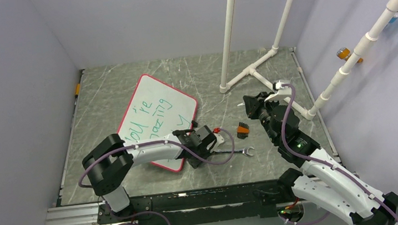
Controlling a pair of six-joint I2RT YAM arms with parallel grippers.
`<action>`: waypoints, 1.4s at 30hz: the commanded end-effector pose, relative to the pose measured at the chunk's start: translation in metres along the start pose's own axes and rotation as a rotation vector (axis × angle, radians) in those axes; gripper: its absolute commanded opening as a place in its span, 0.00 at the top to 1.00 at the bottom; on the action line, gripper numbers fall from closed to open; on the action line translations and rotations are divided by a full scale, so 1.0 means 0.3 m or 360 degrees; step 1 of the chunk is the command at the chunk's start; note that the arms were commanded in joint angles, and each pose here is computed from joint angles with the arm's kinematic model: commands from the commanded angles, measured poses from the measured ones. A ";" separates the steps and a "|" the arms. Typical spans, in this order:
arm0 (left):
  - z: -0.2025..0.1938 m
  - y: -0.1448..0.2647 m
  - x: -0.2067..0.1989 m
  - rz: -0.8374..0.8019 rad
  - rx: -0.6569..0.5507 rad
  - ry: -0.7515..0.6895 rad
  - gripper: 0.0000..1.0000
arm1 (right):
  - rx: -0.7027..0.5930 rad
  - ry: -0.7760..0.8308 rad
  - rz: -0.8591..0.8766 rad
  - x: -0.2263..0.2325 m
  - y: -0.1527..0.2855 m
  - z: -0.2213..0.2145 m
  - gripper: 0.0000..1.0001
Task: Write a sentence on the whiteboard
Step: Pick up the pen cap from the corner of the board.
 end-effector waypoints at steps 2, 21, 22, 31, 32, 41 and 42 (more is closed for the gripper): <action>-0.031 0.012 -0.003 -0.0004 0.0025 0.0046 0.64 | -0.0080 -0.0006 0.0042 0.033 0.005 0.059 1.00; 0.038 0.083 -0.028 -0.0054 -0.0271 -0.0027 1.00 | -0.0145 -0.0014 0.0031 0.012 0.042 0.082 1.00; 0.051 0.098 -0.025 -0.0047 -0.0305 -0.0045 1.00 | -0.0142 -0.0019 0.0029 0.006 0.051 0.080 1.00; 0.160 0.242 0.026 0.0010 -0.0454 -0.0250 1.00 | -0.0016 -0.0027 0.0127 0.012 0.094 0.049 1.00; 0.170 0.259 0.031 0.0015 -0.0469 -0.0268 1.00 | -0.0010 -0.0031 0.0142 0.014 0.100 0.048 1.00; 0.249 0.455 0.115 0.0114 -0.0674 -0.0381 1.00 | 0.0008 -0.0060 0.0203 0.050 0.130 0.089 1.00; 0.252 0.471 0.127 0.0117 -0.0702 -0.0389 1.00 | 0.0010 -0.0067 0.0211 0.055 0.132 0.094 1.00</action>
Point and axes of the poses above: each gripper's point midway between its finger pads, its own y axis back along the fingers, its own x axis along the line the jaws close on, z = x × y, the point moved 6 cm from there along y, back along the fingers, and after that the axes turned 13 degrees about -y, right-handed, at the moved point
